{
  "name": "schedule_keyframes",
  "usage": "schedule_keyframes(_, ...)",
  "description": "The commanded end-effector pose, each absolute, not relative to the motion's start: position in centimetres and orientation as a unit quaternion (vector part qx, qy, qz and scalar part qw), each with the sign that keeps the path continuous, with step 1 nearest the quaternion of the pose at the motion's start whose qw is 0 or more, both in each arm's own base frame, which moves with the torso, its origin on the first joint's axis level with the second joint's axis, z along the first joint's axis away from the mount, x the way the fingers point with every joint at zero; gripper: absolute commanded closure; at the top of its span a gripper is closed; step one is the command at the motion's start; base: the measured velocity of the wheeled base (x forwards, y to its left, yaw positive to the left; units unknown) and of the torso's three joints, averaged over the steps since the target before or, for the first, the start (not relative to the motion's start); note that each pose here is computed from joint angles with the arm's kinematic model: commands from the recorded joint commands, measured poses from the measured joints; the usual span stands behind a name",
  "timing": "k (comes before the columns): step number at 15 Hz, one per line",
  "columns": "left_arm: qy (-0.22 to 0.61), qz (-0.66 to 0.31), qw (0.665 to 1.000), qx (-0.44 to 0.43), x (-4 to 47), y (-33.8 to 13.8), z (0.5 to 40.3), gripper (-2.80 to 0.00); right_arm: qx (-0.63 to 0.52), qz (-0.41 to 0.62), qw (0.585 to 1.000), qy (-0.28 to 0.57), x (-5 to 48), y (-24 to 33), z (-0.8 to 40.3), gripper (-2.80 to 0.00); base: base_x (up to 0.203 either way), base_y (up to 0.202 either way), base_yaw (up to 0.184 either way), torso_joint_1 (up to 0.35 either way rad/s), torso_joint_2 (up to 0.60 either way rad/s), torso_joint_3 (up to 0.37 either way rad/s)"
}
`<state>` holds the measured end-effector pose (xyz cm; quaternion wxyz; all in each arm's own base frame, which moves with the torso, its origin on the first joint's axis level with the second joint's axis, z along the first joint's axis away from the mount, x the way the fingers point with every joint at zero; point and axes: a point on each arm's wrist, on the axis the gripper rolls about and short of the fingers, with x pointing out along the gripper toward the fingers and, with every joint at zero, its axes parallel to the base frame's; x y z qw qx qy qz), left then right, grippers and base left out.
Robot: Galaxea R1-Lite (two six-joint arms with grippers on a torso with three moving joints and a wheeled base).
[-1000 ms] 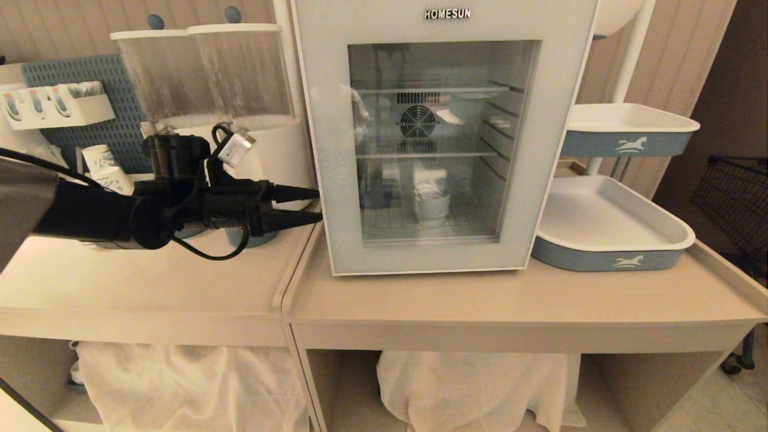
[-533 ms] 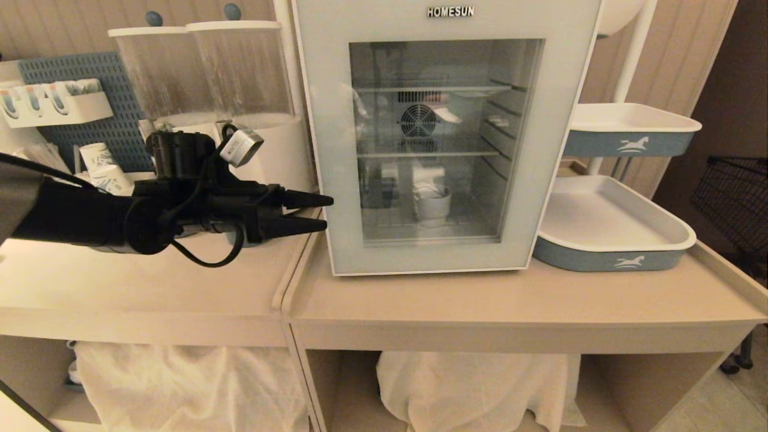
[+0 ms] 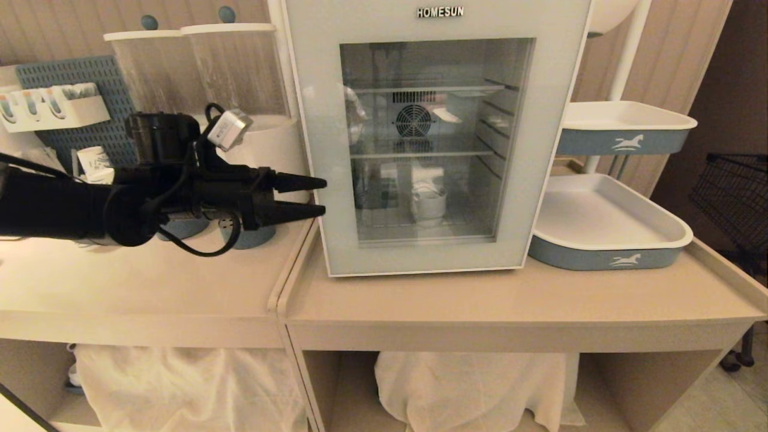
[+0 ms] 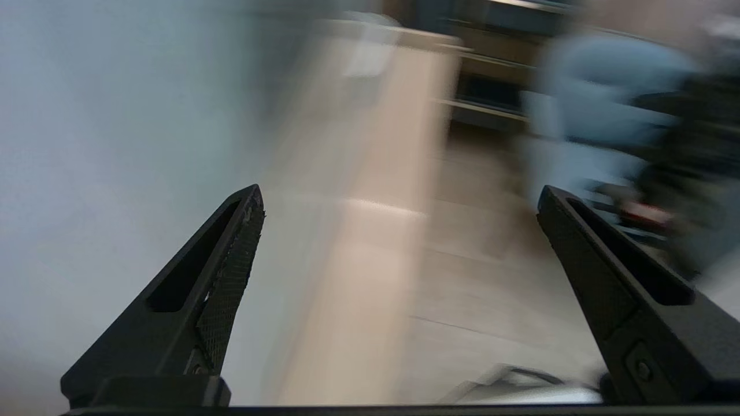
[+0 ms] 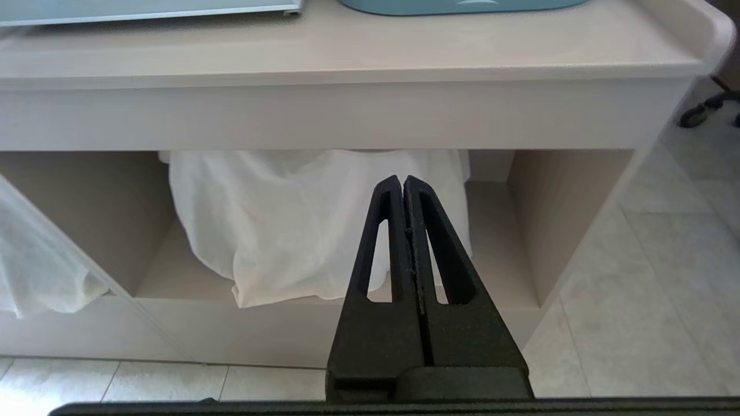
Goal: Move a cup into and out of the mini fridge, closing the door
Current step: Open the freezer door
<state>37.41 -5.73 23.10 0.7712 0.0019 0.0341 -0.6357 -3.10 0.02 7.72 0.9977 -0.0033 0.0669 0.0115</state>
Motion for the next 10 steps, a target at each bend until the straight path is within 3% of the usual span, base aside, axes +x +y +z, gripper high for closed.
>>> schedule_keyframes(1, 0.028, -0.613, 0.79, 0.009, 38.1, -4.9, 23.5, -2.8, -0.003, 0.012, 0.998, 0.068, -3.1, 0.0, 7.7, 0.0, 0.0, 0.0, 0.0, 0.0, 0.0, 0.0)
schedule_keyframes(10, 0.024, -0.599, 0.8, 0.013, 41.0, -5.0, 22.7, -2.8, -0.003, 0.012, 0.998, 0.068, -3.1, 0.0, 7.7, 0.0, 0.0, 0.0, 0.0, 0.0, 0.0, 0.0)
